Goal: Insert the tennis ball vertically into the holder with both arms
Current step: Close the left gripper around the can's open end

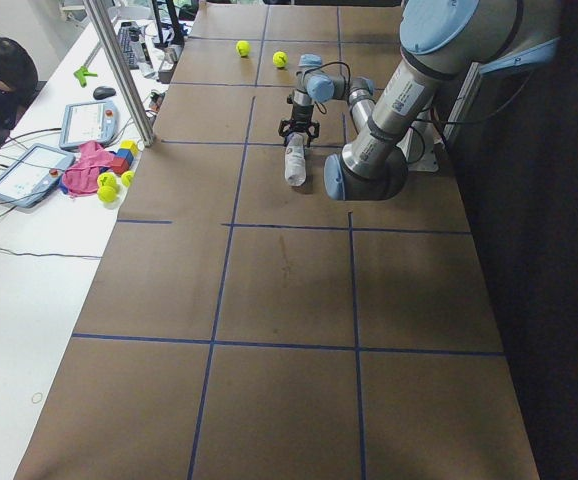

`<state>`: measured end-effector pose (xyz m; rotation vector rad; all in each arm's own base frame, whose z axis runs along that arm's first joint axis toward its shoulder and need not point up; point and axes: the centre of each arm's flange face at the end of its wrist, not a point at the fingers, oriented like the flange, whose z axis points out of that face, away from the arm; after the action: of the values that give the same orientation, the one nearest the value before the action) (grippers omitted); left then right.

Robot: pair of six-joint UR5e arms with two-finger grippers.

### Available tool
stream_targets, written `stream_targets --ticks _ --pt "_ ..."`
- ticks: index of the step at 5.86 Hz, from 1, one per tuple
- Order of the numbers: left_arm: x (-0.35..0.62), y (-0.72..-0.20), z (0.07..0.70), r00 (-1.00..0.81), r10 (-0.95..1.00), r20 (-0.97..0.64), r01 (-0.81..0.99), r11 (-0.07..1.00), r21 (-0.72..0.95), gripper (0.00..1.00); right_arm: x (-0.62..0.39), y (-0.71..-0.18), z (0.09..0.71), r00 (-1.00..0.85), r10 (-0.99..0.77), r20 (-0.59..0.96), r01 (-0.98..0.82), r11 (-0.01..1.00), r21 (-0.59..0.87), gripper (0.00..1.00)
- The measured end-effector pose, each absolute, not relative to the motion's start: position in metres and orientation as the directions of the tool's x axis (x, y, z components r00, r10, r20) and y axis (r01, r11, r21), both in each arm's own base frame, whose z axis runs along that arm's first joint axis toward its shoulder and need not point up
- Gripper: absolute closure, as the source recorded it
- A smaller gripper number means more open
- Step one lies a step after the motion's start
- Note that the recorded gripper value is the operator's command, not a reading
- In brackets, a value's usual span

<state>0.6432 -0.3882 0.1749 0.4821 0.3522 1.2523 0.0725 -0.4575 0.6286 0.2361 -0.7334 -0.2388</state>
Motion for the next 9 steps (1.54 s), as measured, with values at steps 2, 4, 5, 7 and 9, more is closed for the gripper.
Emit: stream_targets --ticks 2,4,5,7,9 --pt "0.655 -0.384 0.182 0.274 0.962 0.007 -0.811 0.228 0.54 0.02 0.073 -0.457 0.63 0.718 -0.295 0.63 0.132 0.947 0.293 0.0" --pt "0.662 -0.385 0.188 0.275 0.961 0.006 -0.804 0.227 0.549 0.13 0.073 -0.457 0.632 0.718 -0.292 0.632 0.132 0.948 0.288 0.0" --pt "0.662 -0.385 0.188 0.274 0.962 0.007 -0.804 0.225 0.55 0.21 0.073 -0.458 0.633 0.718 -0.291 0.632 0.132 0.949 0.287 0.0" --pt "0.66 -0.386 0.186 0.275 0.961 0.01 -0.803 0.224 0.553 0.24 0.073 -0.458 0.633 0.718 -0.29 0.632 0.132 0.949 0.286 0.0" --pt "0.64 -0.383 0.155 0.28 0.96 0.016 -0.761 0.212 0.613 0.22 0.073 -0.459 0.633 0.718 -0.29 0.632 0.131 0.949 0.286 0.0"
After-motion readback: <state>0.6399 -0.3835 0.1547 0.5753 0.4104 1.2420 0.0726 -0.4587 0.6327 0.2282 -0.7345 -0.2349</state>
